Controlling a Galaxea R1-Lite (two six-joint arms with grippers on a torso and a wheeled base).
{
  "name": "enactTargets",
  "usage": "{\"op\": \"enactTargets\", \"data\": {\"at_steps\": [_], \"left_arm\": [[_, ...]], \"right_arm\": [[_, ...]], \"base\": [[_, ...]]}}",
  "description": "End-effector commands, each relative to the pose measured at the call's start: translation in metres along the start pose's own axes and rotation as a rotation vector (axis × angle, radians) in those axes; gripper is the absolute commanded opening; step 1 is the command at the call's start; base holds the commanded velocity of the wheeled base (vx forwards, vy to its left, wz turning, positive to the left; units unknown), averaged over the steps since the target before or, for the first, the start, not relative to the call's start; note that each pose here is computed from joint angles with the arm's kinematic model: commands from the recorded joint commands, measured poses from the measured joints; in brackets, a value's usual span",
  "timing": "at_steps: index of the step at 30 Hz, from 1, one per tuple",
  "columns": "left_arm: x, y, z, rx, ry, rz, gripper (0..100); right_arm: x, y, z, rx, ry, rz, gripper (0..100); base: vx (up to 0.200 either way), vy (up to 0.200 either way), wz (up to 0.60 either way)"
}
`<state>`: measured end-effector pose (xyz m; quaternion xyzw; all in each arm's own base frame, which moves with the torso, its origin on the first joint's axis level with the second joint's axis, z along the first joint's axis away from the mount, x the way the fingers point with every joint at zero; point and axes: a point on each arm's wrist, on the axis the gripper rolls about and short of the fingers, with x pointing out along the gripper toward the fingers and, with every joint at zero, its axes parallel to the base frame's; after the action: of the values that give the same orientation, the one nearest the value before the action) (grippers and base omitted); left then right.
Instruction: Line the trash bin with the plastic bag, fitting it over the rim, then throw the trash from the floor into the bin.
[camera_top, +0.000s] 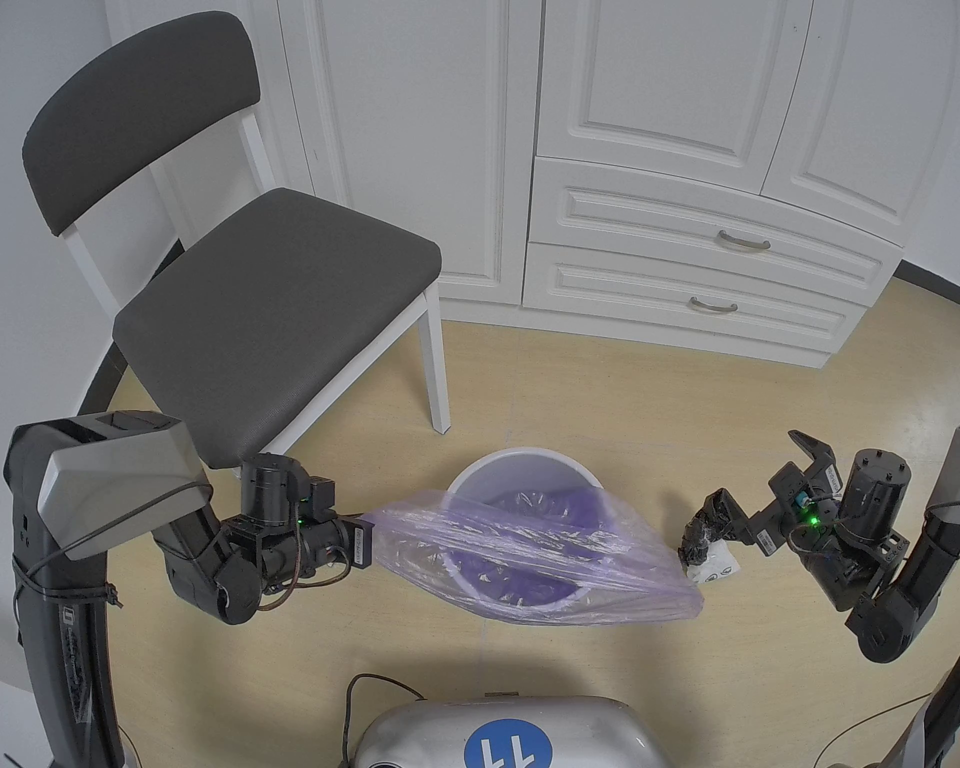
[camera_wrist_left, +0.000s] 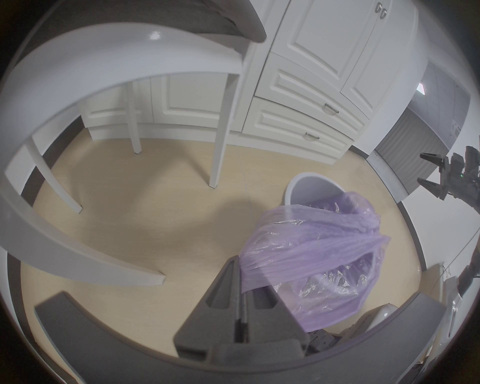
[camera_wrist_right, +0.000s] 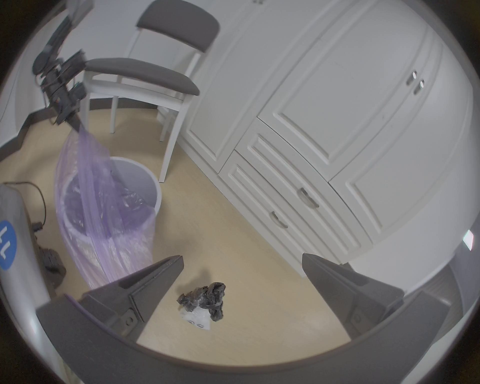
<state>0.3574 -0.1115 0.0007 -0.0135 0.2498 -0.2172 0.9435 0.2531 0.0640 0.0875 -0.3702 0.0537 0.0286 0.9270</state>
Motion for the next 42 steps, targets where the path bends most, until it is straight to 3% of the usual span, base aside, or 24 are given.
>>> {"op": "enactTargets", "data": {"at_steps": [1, 11, 19, 21, 24, 25, 32, 33, 34, 42], "left_arm": [[-0.019, 0.014, 0.006, -0.013, -0.05, 0.039, 0], [-0.021, 0.011, 0.009, -0.008, -0.062, 0.028, 0], [-0.007, 0.001, -0.004, -0.001, -0.016, 0.007, 0], [-0.005, -0.003, -0.008, 0.003, -0.001, -0.005, 0], [0.002, -0.003, -0.013, 0.003, 0.008, -0.008, 0], [0.004, -0.002, -0.013, 0.005, 0.005, -0.01, 100], [0.005, 0.001, -0.014, -0.001, 0.005, -0.009, 100], [0.001, 0.0, -0.014, -0.001, 0.011, -0.008, 100], [0.0, 0.0, -0.014, 0.001, 0.011, -0.009, 100], [-0.051, -0.014, 0.008, 0.019, -0.024, -0.191, 100]], "right_arm": [[-0.015, -0.008, 0.013, -0.042, -0.061, -0.03, 100], [-0.001, -0.008, 0.009, -0.055, -0.044, -0.046, 100], [0.012, -0.02, -0.007, -0.028, 0.01, -0.089, 100], [0.011, -0.017, -0.005, 0.02, 0.003, -0.079, 100], [0.014, -0.005, 0.001, 0.027, -0.017, -0.033, 100], [0.018, -0.001, 0.005, 0.026, -0.03, -0.02, 100], [0.043, 0.036, 0.047, -0.004, -0.093, 0.117, 100], [0.043, 0.049, 0.061, -0.023, -0.094, 0.188, 100], [0.043, 0.051, 0.063, -0.026, -0.094, 0.196, 100], [0.038, 0.085, 0.107, -0.119, -0.088, 0.385, 100]], "base": [[0.0, 0.0, 0.0], [0.0, 0.0, 0.0], [0.0, 0.0, 0.0], [0.0, 0.0, 0.0], [0.0, 0.0, 0.0], [0.0, 0.0, 0.0], [0.0, 0.0, 0.0], [0.0, 0.0, 0.0], [0.0, 0.0, 0.0], [0.0, 0.0, 0.0]]}}
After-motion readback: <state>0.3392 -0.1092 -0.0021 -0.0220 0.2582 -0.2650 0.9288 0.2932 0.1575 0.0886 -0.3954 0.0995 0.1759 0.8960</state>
